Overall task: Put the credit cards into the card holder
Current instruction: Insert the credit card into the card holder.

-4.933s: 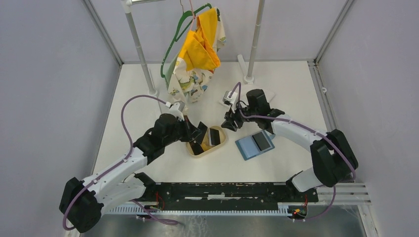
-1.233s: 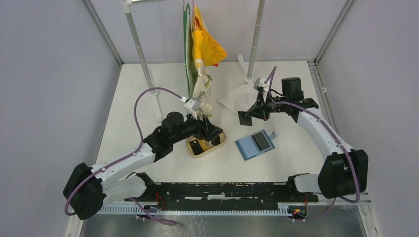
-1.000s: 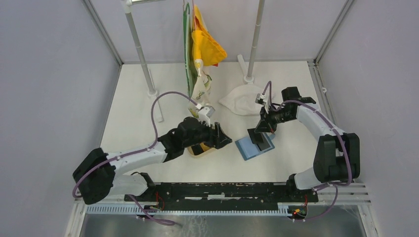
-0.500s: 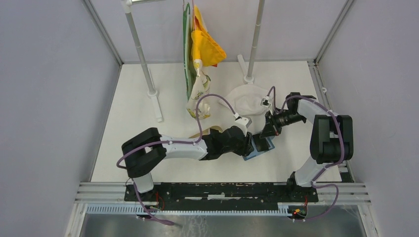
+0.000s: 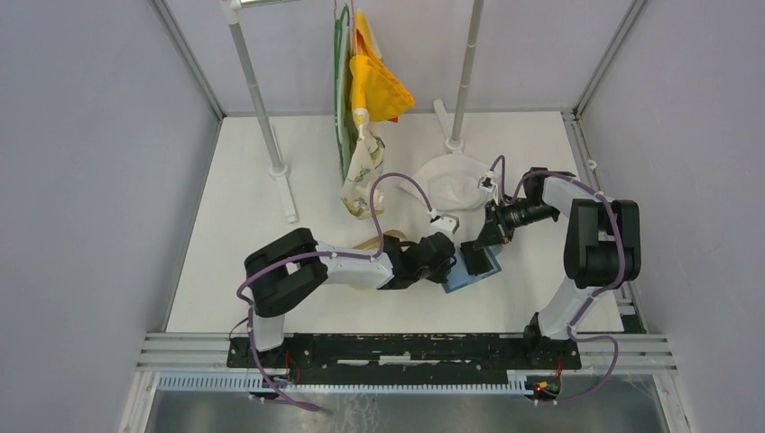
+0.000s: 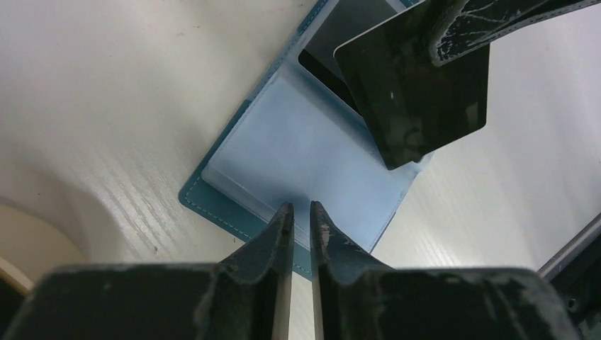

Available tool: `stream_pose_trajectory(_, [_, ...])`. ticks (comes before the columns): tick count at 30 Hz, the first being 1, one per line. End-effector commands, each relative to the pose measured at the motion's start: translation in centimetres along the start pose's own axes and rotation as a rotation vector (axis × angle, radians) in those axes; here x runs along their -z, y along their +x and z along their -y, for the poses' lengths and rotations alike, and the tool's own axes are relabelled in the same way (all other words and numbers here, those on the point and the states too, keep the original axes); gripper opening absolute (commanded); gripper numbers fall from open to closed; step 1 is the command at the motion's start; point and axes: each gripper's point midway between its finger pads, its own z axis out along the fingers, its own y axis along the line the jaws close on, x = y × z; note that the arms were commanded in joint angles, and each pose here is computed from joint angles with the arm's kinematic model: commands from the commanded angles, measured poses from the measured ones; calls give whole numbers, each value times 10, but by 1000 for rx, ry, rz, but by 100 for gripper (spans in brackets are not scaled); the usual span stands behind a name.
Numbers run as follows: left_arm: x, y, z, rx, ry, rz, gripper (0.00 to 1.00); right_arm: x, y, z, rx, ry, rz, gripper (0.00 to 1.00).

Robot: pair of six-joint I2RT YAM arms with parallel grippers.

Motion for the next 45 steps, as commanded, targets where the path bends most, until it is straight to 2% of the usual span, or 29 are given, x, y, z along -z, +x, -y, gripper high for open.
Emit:
stream_pose_trajectory(1, [-3, -8, -9, 1, -71, 28, 18, 0, -9, 5, -20, -11, 47, 0])
stream_pose_trajectory(8, [0, 1, -26, -4, -137, 15, 13, -1, -1, 19, -70, 42, 72, 0])
stream_pose_trajectory(21, [1, 1, -26, -12, -134, 11, 11, 2, 6, 48, -117, 241, 118, 0])
stream_pose_trajectory(45, [1, 0, -19, -11, -104, 7, 10, -8, 23, 47, -66, 292, -35, 0])
